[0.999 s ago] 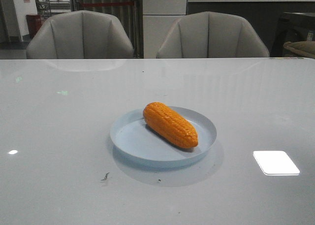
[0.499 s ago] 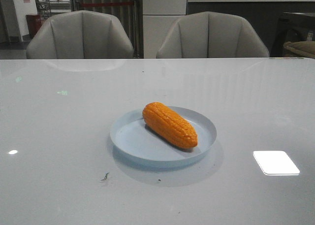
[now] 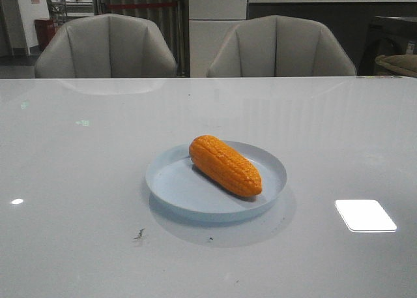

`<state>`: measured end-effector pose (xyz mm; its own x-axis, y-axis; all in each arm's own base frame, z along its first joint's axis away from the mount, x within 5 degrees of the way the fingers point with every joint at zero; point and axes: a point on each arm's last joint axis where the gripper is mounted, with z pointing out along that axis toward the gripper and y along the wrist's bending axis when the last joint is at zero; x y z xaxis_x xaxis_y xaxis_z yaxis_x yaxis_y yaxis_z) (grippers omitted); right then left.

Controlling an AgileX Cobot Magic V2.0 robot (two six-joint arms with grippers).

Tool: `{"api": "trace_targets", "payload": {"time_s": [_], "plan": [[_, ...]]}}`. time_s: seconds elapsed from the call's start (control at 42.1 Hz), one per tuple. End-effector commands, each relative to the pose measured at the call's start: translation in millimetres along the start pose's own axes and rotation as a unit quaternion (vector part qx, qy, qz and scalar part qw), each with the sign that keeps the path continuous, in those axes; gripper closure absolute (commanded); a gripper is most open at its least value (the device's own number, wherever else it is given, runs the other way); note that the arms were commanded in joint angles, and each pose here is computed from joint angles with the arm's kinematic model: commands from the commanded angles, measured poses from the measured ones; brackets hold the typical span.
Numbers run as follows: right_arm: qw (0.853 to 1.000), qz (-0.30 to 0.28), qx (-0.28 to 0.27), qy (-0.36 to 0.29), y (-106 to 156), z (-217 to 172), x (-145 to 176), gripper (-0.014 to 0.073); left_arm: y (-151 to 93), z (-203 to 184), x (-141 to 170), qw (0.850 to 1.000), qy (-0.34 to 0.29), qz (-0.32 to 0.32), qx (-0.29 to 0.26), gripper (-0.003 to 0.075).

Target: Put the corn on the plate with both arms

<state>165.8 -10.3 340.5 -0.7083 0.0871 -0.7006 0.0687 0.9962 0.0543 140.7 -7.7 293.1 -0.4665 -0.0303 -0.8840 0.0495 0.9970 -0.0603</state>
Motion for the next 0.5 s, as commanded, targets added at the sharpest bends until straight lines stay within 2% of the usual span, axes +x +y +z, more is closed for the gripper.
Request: {"api": "trace_targets", "payload": {"time_s": [0.0, 0.238, 0.333, 0.476], "plan": [[0.999, -0.002, 0.001, -0.044, -0.4, -8.8, -9.6, 0.0053, -0.1, -5.4, -17.3, 0.998, -0.062, -0.007, -0.002, 0.0631], [0.999, -0.002, 0.001, -0.044, -0.4, -8.8, -9.6, 0.0053, 0.7, -9.1, -18.1, 0.995, -0.104, -0.01, -0.005, 0.0631], [0.999, -0.002, 0.001, -0.044, -0.4, -8.8, -9.6, 0.0053, 0.8, -23.4, -14.4, 0.988, -0.153, -0.009, -0.006, 0.0631], [0.999, -0.002, 0.001, -0.044, -0.4, -8.8, -9.6, 0.0053, 2.3, -45.1, 4.0, 0.969, -0.247, -0.007, -0.011, 0.0631]]}}
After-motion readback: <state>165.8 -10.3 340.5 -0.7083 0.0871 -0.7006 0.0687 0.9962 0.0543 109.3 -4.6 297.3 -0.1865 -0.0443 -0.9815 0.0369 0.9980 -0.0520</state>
